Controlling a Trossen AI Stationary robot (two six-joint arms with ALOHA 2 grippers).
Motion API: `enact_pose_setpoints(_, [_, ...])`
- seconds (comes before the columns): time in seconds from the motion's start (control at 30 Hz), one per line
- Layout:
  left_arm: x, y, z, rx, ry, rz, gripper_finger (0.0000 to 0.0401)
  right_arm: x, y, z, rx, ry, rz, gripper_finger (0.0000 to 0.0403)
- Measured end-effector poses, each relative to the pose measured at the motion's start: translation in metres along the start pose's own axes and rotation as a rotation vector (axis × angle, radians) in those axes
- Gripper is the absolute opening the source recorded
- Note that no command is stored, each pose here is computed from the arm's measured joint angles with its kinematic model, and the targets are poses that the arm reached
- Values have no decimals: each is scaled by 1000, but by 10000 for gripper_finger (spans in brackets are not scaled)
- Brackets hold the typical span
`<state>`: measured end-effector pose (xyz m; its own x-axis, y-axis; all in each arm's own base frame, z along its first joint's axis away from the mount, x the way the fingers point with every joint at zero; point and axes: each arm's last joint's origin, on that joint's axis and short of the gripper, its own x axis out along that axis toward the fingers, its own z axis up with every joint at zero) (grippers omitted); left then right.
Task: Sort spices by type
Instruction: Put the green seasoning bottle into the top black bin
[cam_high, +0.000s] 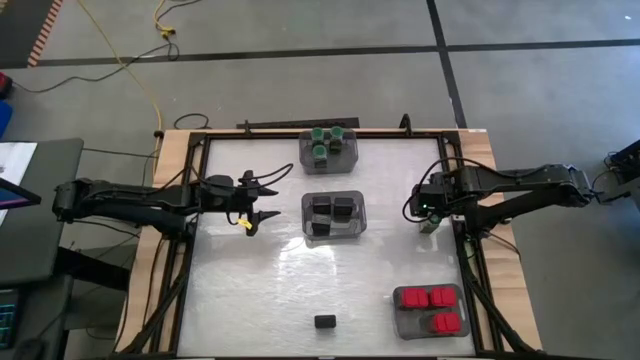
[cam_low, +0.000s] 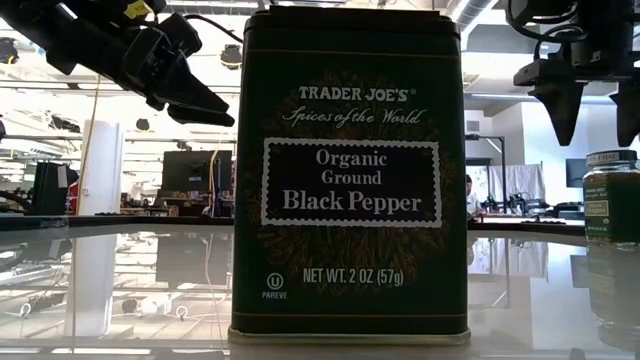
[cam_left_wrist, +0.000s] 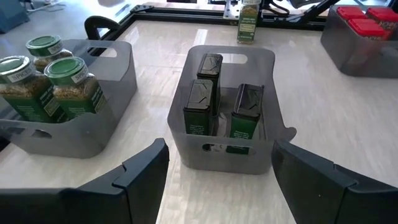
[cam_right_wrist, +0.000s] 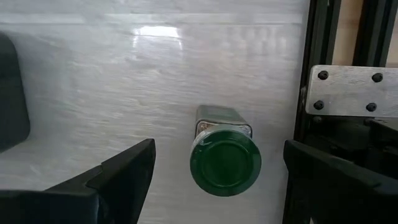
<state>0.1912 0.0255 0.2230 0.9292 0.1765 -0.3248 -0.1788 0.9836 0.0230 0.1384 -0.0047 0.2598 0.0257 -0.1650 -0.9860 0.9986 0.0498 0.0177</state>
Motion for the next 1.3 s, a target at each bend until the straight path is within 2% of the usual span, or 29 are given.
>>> enact_pose_setpoints(0.87, [0,0,2,-19,-19,0,271,0,0,0,-10,10,1,379])
enact_pose_setpoints(1.1, [0,0,2,-30,-19,-1,271,0,0,-11,0,15,5,379])
enact_pose_setpoints(1.3, [0,0,2,-32,-18,-1,271,16,-4,-21,24,13,-35,379])
